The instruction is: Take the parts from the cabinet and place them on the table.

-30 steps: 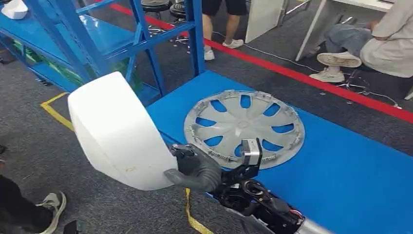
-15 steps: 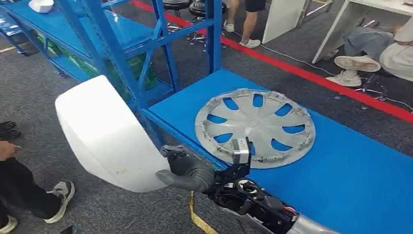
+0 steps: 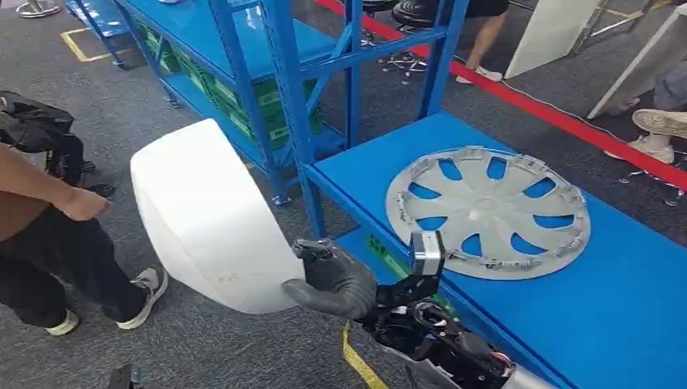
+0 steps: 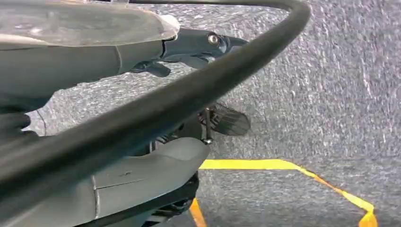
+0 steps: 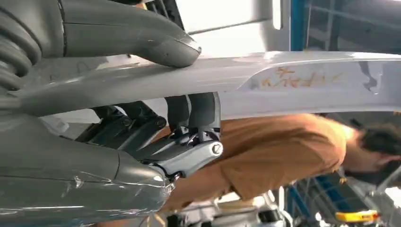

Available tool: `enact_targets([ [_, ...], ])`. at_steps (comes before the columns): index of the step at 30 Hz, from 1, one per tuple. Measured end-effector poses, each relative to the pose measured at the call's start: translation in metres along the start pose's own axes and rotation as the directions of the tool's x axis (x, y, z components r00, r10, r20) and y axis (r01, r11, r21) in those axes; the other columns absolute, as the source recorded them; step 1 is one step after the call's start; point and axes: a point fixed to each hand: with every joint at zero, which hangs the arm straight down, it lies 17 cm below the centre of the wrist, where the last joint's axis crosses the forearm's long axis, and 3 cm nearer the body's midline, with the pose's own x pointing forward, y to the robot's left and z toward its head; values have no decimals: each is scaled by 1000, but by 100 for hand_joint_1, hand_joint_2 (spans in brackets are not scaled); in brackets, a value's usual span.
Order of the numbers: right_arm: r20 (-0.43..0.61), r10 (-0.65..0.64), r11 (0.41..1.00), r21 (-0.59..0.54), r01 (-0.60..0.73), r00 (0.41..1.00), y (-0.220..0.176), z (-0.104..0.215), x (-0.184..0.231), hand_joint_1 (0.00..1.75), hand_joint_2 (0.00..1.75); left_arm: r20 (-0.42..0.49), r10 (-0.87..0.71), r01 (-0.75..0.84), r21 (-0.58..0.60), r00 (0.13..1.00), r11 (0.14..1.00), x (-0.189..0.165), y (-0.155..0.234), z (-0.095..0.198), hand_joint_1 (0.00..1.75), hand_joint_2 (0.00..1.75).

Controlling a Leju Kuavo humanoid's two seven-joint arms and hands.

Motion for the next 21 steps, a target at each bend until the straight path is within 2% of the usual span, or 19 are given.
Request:
enact_targets([
  [21, 2, -4, 1000, 8, 4, 1000, 3, -2, 2, 175, 175, 2, 3, -3, 21, 1000, 1000, -1, 8, 0, 0, 175],
])
